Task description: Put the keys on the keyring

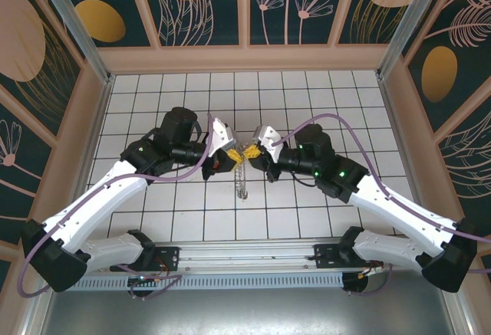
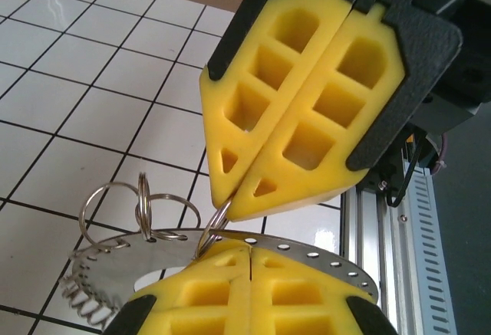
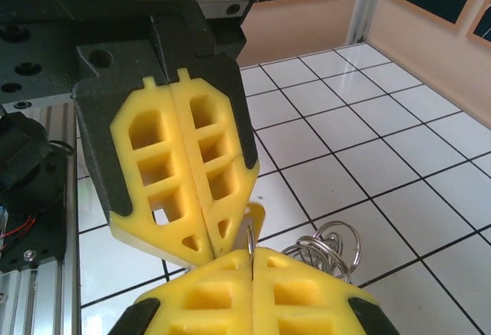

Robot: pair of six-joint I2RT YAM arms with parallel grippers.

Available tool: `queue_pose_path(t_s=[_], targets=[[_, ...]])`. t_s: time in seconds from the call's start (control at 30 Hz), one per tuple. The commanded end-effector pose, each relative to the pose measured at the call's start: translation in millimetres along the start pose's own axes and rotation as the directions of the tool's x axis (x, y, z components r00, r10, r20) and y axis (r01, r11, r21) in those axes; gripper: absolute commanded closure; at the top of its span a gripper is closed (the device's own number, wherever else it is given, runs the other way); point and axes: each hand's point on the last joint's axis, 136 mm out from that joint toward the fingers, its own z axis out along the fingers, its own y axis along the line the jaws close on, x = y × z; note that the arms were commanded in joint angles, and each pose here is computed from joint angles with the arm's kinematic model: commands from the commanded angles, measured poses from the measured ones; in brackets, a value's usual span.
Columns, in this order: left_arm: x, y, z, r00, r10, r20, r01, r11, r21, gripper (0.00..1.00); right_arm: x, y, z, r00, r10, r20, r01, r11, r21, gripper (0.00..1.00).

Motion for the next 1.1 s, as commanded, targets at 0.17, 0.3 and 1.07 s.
queue_pose_path(t_s=[0.17,0.3,1.07], targets=[[-26,-1,-8,0.996,0.038,0.076,-0.037,0.999,-0.018,1.0,-11,4,-9,0.999,-0.026,0.028,0.026,1.0,-0.016,1.0],[-30,1,-11,0.995,0.045,0.093,-0.041,0.998,-0.049,1.0,-9,5,-11,1.0,-0.018,0.024,0.019,1.0,-0.015,1.0],[-40,7,-20,0.985,0.067,0.159,-0.048,0.992,-0.119,1.0,-27,-2,-18,0.986,0.038,0.161,-0.046,0.998,0.048,1.0]])
